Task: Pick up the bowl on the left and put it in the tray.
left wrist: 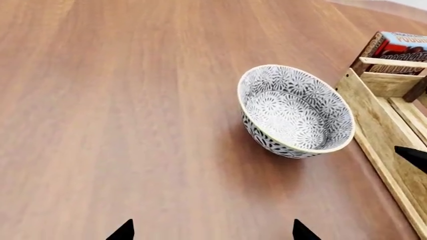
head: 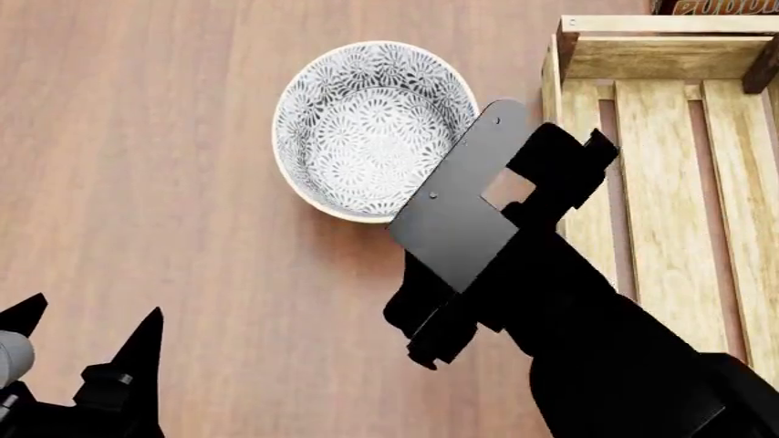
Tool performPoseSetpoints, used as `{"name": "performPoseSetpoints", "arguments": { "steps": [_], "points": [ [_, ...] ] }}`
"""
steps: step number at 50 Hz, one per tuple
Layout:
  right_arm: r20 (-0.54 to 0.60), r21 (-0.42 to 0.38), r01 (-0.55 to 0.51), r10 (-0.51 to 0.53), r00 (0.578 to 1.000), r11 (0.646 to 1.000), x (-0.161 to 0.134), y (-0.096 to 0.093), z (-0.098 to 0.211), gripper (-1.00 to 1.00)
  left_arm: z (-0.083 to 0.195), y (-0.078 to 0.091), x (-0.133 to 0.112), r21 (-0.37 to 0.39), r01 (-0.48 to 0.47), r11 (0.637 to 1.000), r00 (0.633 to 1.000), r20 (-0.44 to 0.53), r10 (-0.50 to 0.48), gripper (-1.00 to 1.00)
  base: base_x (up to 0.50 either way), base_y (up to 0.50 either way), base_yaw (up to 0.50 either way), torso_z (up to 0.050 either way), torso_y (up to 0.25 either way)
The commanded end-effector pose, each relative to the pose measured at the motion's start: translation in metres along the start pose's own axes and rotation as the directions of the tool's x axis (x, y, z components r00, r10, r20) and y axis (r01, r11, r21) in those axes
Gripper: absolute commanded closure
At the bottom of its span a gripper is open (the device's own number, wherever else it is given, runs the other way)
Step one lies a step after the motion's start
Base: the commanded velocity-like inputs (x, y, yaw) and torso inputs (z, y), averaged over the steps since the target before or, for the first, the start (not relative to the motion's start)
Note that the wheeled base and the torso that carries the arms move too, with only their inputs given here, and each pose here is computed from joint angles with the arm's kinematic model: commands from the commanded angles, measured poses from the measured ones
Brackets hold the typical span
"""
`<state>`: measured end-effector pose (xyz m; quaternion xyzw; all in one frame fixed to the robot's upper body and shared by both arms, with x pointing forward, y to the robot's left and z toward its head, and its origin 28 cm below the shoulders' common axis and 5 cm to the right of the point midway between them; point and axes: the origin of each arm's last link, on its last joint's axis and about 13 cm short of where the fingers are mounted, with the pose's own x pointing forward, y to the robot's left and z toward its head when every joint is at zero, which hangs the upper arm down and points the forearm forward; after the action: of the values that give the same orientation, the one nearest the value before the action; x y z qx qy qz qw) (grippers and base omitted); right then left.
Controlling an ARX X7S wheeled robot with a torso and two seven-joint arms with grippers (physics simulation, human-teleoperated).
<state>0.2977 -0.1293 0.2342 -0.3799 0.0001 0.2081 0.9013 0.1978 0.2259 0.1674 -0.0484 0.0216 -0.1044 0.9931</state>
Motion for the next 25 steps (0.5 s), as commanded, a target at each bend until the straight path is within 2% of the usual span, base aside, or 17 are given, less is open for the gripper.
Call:
{"name": "performPoseSetpoints", "arguments": {
  "steps": [1,4,10,12,14,17,25],
  "points": [
    [-0.072,-0.249,-0.103,0.087,0.994,0.963,0.031,-0.006,-0.006,-1.00,-0.004,0.003,-0.002,-0.006,-0.006,1.000,1.000,-0.013,0.006,-1.00,0.00,0.00,0.00,0.000,0.000],
    [-0.092,-0.327,-0.127,0.102,0.991,0.936,0.041,-0.005,-0.008,-1.00,-0.003,0.004,-0.003,-0.009,-0.004,1.000,1.000,-0.008,0.004,-1.00,0.00,0.00,0.00,0.000,0.000],
    [-0.113,-0.392,-0.149,0.113,0.987,0.908,0.055,-0.005,-0.010,-1.00,-0.006,0.006,-0.003,-0.012,-0.005,1.000,1.000,-0.013,0.005,-1.00,0.00,0.00,0.00,0.000,0.000],
    [-0.126,-0.443,-0.159,0.114,0.985,0.882,0.061,-0.003,-0.012,-1.00,-0.006,0.007,-0.002,-0.014,-0.007,1.000,1.000,-0.015,0.007,-1.00,0.00,0.00,0.00,0.000,0.000],
    [-0.138,-0.443,-0.169,0.120,0.983,0.881,0.066,-0.003,-0.013,-1.00,-0.007,0.007,-0.003,-0.014,-0.008,1.000,1.000,-0.013,0.008,-1.00,0.00,0.00,0.00,0.000,0.000],
    [-0.153,-0.486,-0.184,0.124,0.980,0.855,0.072,-0.004,-0.012,-1.00,-0.006,0.008,-0.003,-0.011,-0.006,1.000,1.000,-0.008,0.006,-1.00,0.00,0.00,0.00,0.000,0.000],
    [-0.137,-0.501,-0.149,0.092,0.986,0.853,0.088,-0.008,-0.012,-1.00,-0.006,0.009,-0.003,-0.011,0.001,1.000,1.000,-0.004,-0.001,-1.00,0.00,0.00,0.00,0.000,0.000]
  ]
}}
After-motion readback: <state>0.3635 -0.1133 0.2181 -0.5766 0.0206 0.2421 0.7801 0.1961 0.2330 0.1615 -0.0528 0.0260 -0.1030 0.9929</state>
